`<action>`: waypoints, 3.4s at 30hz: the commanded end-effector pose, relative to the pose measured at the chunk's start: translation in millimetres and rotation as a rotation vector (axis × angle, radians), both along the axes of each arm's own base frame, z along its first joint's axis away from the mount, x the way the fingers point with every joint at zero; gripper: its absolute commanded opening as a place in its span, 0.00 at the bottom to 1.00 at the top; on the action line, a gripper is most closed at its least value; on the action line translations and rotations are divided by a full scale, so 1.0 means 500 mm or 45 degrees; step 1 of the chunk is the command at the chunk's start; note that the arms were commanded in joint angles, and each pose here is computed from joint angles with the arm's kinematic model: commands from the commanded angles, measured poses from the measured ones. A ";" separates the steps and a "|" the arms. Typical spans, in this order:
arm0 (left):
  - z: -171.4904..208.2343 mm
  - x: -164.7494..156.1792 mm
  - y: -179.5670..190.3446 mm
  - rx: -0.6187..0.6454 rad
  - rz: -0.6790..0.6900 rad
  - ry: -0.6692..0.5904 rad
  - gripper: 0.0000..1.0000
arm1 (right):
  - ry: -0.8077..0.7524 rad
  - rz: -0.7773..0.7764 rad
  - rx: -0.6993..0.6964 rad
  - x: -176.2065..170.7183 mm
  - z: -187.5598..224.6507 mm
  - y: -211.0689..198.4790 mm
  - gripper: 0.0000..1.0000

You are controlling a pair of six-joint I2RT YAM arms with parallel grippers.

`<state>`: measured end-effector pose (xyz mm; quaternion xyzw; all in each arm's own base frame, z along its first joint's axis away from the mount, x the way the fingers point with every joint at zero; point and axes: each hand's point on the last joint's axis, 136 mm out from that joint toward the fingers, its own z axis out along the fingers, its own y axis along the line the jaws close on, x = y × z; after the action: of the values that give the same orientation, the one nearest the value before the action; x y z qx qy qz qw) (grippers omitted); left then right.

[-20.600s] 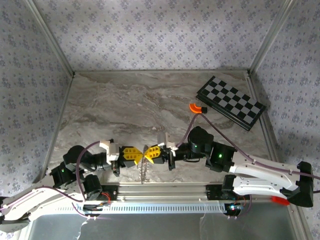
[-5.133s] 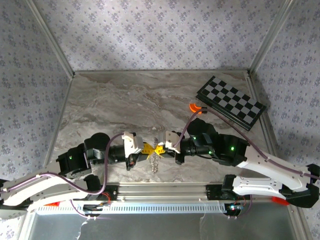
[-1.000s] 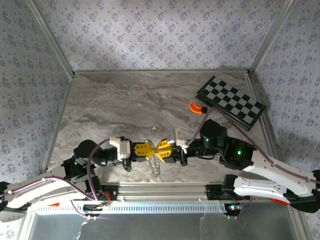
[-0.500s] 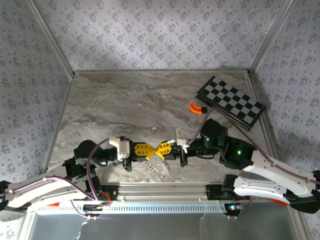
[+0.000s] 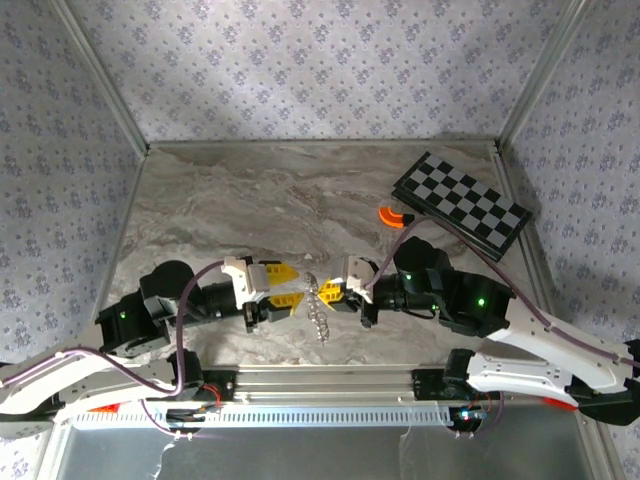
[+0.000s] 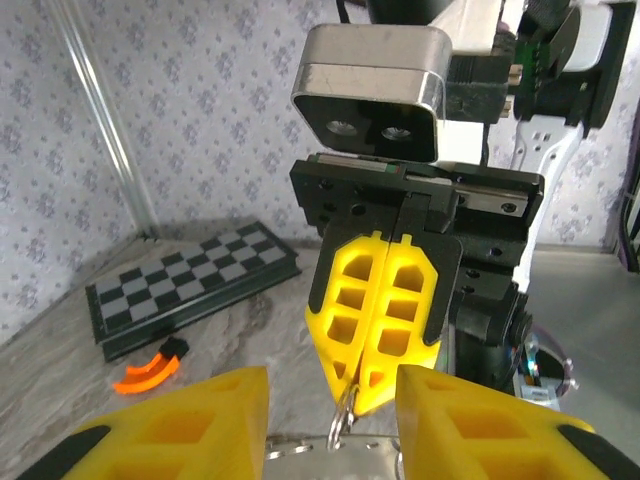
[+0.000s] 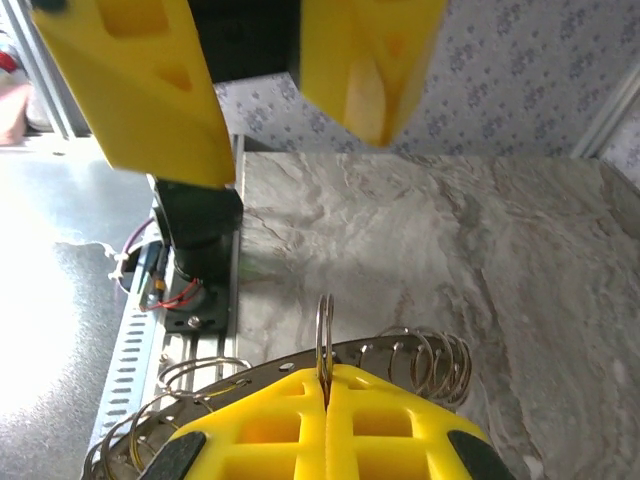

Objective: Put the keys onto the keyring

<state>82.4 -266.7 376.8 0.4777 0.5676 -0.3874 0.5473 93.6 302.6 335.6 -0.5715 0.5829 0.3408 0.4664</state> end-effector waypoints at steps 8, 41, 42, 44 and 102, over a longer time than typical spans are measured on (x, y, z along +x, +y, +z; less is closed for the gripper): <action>-0.079 0.008 -0.017 0.314 -0.006 0.016 0.33 | -0.110 -0.044 -0.094 0.010 0.017 0.007 0.00; -0.099 0.005 -0.027 0.315 -0.030 0.018 0.00 | -0.109 0.004 -0.196 -0.008 -0.018 0.021 0.00; -0.098 0.006 -0.028 0.303 -0.030 0.014 0.00 | -0.109 0.002 -0.192 -0.007 -0.016 0.021 0.00; -0.092 0.005 -0.032 0.276 -0.033 0.007 0.00 | -0.104 0.004 -0.181 -0.009 -0.013 0.019 0.00; -0.008 -0.037 -0.002 -0.226 -0.111 -0.082 0.00 | 0.142 0.032 0.138 -0.006 0.022 0.002 0.40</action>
<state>71.2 -272.2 346.6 0.4797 0.5266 -0.4158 0.5654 95.1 305.2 336.1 -0.5399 0.5951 0.3892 0.4504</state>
